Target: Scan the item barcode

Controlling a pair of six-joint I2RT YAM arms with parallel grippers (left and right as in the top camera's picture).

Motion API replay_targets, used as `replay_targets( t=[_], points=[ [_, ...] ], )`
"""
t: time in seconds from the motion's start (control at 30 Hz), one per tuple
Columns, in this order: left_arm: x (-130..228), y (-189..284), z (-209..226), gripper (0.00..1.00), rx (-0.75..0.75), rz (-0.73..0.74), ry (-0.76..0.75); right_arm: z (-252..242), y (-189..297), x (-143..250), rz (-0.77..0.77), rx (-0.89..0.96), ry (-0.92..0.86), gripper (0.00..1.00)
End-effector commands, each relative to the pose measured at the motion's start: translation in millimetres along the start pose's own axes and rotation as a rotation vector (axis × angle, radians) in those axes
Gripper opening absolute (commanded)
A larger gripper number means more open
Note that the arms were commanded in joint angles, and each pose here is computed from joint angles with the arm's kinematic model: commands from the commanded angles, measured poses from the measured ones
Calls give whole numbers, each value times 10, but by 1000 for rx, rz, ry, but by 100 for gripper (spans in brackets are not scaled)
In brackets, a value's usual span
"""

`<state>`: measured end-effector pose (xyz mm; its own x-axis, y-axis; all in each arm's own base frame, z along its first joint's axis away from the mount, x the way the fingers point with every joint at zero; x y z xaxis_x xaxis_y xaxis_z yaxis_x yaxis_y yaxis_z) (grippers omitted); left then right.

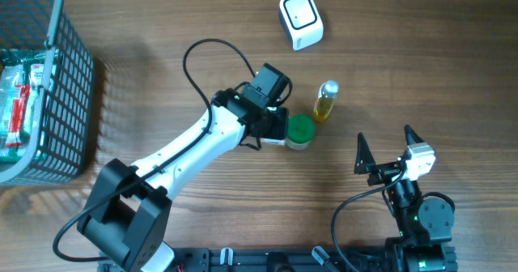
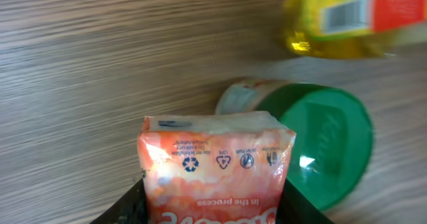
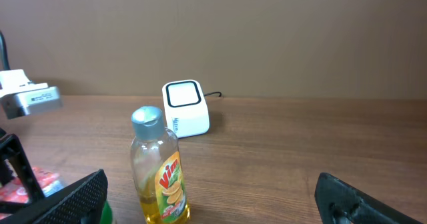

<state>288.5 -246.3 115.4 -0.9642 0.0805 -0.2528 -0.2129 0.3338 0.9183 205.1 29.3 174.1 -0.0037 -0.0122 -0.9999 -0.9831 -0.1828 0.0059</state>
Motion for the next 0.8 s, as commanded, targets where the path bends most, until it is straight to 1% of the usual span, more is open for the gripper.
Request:
replay_targets(
  t=[0.0, 0.07, 0.2, 0.4, 0.77],
  points=[
    [66, -31, -85, 40, 45, 33, -10, -11, 3, -10, -7, 6, 4, 100],
    [52, -31, -38, 40, 18, 23, -7, -11, 3, -10, -7, 6, 4, 100],
    [16, -22, 155, 39, -101, -10, 7, -11, 3, -11, -7, 6, 4, 100],
    [44, -91, 322, 36, -208, -9, 32, -11, 3, -10, -7, 6, 4, 100],
    [147, -399, 443, 41, -248, 40, 62, -11, 3, -10, -7, 6, 4, 100]
  ],
)
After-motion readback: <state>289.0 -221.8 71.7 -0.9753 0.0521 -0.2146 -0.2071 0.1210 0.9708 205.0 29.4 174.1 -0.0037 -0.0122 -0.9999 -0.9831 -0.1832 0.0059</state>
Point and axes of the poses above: each gripper's point midway between its finger pads, its own y axis back along the fingers, its own z axis along the line the jaws close on, x = y × z, the point moved 4 cm from there along y, back along the fingers, and after that the axes turned 4 degrees about y, right-handed, at the moved point
